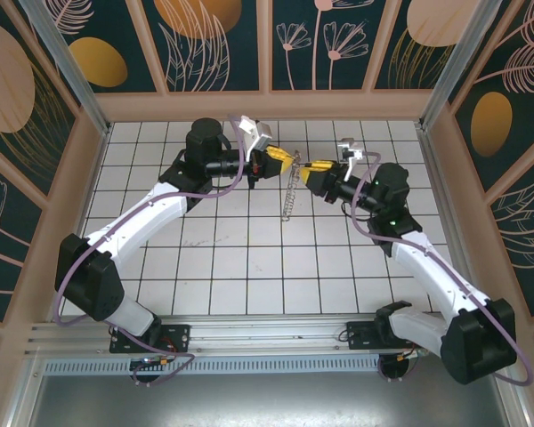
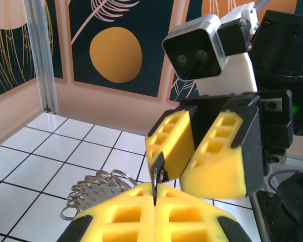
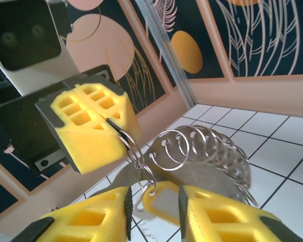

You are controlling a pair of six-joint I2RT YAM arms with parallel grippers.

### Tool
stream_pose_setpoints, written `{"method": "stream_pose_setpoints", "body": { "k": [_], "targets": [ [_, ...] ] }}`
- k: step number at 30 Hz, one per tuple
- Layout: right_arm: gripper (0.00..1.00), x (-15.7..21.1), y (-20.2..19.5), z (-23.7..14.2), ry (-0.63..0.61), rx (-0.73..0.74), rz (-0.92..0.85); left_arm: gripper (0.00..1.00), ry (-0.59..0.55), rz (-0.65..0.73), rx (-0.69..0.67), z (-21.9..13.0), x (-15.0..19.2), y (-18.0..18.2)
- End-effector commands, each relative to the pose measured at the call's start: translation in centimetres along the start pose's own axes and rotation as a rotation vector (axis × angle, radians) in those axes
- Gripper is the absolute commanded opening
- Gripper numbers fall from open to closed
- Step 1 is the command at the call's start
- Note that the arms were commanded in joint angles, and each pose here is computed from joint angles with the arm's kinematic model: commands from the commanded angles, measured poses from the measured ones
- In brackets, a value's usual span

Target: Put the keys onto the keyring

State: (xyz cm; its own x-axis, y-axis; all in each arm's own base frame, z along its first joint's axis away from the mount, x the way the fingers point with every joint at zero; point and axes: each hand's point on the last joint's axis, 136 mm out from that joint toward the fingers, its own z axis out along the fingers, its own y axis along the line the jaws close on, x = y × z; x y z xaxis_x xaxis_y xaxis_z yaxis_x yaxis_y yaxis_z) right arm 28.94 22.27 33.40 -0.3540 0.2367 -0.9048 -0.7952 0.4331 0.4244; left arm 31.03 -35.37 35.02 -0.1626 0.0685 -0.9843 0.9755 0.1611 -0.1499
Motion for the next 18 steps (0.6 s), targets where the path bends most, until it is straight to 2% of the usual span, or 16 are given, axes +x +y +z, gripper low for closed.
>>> {"method": "stream_pose_setpoints", "body": {
  "k": [1,18],
  "targets": [
    [0.34,-1.5,0.9,-1.5,-0.048,-0.003,-0.028,0.0,-0.074,0.077,0.028,-0.6,-3.0,-1.4],
    [0.4,-4.7,2.9,-1.0,-0.104,-0.157,-0.084,0.0,-0.125,0.043,0.064,-0.6,-3.5,-1.7]
  ]
}}
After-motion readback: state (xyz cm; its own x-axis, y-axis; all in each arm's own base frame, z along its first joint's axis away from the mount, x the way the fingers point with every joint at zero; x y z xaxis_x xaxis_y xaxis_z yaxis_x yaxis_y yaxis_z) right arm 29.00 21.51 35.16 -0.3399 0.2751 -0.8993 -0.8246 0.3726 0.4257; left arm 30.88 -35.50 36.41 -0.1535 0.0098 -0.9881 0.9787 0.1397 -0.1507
